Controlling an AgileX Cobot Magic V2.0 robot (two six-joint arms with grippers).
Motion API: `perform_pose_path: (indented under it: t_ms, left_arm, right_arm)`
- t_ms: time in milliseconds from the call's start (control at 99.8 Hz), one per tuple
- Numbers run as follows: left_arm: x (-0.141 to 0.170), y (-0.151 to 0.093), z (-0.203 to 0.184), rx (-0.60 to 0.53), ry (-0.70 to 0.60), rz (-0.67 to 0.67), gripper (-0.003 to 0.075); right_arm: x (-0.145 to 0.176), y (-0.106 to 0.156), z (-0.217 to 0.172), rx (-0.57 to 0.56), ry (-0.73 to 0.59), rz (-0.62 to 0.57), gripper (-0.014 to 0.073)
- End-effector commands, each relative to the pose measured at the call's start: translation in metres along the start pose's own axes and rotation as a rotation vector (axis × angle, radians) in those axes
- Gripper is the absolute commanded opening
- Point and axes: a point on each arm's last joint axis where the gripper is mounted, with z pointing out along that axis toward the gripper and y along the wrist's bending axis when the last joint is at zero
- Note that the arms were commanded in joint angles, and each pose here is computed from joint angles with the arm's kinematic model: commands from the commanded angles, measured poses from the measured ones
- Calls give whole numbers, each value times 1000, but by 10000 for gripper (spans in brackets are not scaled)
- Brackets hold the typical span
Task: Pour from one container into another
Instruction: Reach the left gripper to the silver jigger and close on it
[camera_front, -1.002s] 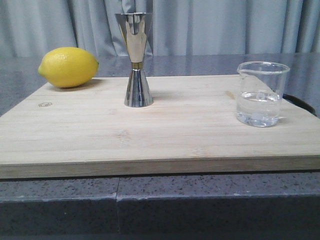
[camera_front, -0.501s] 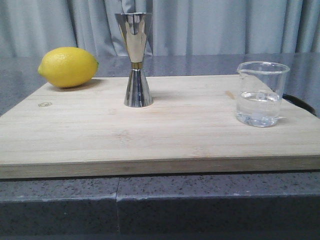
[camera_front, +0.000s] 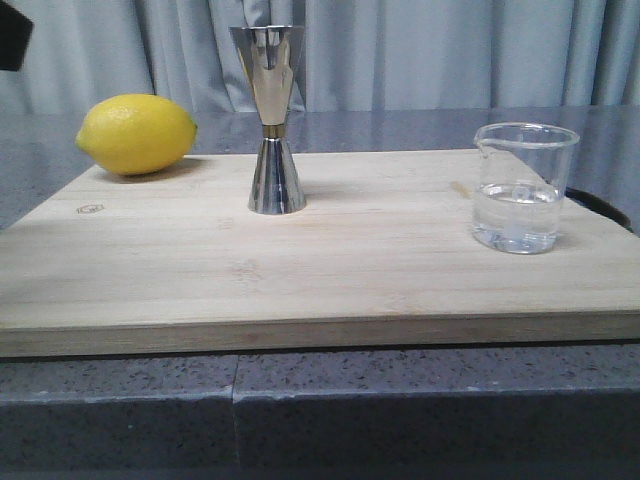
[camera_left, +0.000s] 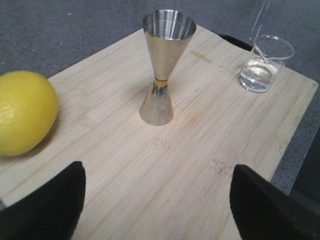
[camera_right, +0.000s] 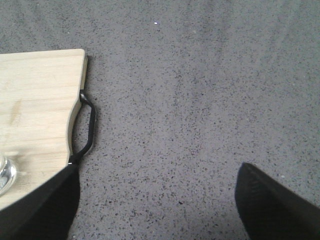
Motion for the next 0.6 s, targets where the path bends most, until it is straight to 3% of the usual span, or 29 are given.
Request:
perform_pose_path:
  t_ms: [0,280,591]
  left_arm:
    - [-15,5,6,62,-111,34,555]
    - [-2,28,43,243,-203,35,555]
    - [11,42,77,306,-305,36,555]
  right_arm:
    - [-17,-1,-4,7,-102,-11,554]
    - [-18,-1,-5,7,-117,-11,554]
    - [-18,-1,-5,7,-117,-11,554]
